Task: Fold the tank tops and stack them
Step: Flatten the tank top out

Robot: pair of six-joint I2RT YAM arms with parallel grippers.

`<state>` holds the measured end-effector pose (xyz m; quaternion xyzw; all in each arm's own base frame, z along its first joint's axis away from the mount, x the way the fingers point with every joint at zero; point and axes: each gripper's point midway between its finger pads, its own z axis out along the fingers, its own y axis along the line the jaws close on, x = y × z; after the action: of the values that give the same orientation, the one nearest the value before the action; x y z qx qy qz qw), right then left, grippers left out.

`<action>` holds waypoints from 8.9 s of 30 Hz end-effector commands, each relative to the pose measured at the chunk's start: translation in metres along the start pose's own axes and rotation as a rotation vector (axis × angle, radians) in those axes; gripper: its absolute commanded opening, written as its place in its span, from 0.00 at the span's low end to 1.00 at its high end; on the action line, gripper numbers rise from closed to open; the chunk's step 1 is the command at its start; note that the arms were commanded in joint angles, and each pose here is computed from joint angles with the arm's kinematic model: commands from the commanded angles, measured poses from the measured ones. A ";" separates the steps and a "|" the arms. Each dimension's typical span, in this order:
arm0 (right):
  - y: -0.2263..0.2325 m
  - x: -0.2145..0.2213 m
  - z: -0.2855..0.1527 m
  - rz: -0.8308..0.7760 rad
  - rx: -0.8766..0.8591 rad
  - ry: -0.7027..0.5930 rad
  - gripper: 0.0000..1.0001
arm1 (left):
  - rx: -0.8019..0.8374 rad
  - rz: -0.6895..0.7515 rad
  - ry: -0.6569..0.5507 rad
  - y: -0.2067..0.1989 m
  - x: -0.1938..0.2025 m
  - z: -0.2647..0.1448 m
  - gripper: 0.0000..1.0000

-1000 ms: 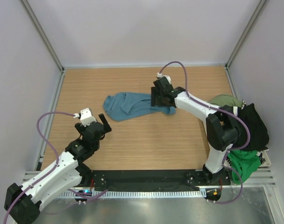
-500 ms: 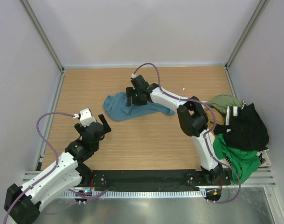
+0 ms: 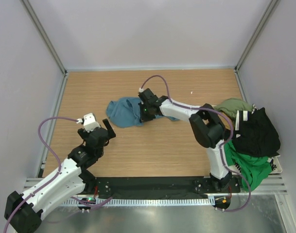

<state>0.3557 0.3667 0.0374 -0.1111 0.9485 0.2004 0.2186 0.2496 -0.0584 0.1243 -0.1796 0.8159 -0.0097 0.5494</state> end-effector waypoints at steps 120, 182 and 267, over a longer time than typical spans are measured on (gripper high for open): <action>-0.150 0.036 -0.222 0.198 0.196 -0.410 0.01 | 0.195 -0.077 0.222 -0.093 -0.029 0.079 0.95; -0.146 -0.001 -0.202 0.146 0.198 -0.377 0.01 | 0.494 -0.145 0.542 -0.177 -0.005 0.038 0.00; -0.301 -0.076 -0.070 0.568 0.489 -0.263 0.01 | 0.229 -0.300 0.232 -0.087 -0.080 0.120 0.65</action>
<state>0.4886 0.1114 0.0264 0.1785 0.9356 0.0902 0.2909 0.4144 -0.0935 0.1470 -0.2502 0.8396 -0.1935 0.4416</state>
